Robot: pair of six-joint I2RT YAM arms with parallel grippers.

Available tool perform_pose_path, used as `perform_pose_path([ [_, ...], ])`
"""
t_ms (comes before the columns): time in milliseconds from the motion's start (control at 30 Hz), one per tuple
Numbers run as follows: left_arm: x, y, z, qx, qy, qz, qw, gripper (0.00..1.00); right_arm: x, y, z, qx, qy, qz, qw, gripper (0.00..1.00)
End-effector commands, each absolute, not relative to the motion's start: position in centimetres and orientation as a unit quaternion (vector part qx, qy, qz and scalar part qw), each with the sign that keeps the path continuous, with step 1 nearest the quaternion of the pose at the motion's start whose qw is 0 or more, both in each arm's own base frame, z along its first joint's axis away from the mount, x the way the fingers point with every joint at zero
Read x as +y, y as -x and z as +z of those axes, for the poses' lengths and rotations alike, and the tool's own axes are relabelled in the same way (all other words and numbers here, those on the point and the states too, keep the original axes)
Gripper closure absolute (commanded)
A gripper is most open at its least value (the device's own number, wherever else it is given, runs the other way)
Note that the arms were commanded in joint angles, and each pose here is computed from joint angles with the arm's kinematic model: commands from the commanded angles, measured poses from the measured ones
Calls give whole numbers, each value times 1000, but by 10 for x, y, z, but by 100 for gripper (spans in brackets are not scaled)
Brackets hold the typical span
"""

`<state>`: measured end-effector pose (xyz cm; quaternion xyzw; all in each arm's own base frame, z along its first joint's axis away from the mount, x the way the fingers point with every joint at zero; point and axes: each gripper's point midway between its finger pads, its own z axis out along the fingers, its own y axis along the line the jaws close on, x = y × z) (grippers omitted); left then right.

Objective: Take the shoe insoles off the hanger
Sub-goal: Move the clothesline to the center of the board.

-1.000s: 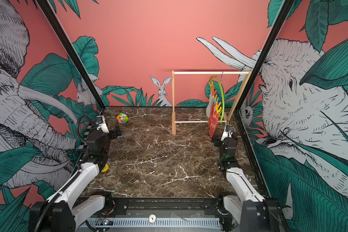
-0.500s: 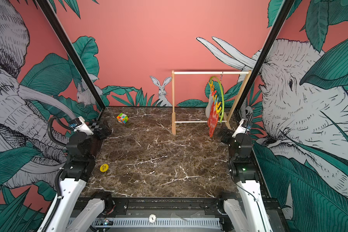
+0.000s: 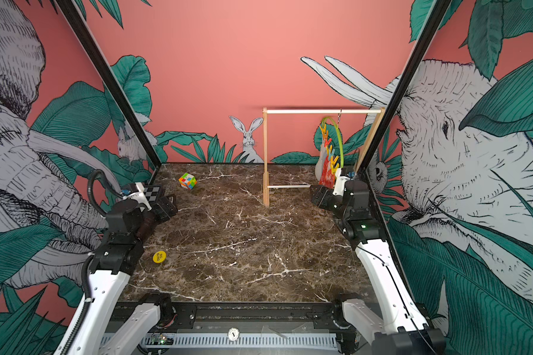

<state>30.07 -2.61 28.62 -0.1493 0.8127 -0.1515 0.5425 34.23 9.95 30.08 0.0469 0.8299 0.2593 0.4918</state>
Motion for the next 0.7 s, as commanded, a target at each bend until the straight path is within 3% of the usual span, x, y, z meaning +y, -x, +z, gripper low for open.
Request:
perform_pose_path([
  [0,-57,-299,271,822,117,-217,514,16,133,-354,326,815,4,270,512,25],
  [200,-96,-285,249,815,91,-241,519,13,186,-387,292,846,46,260,463,29],
  [233,-101,-283,243,816,89,-244,516,3,194,-391,284,852,51,259,453,30],
  [267,-108,-280,235,820,84,-247,510,1,202,-396,276,857,54,254,446,30],
  [667,-114,-258,204,840,77,-216,491,1,268,-444,141,926,55,173,331,37],
])
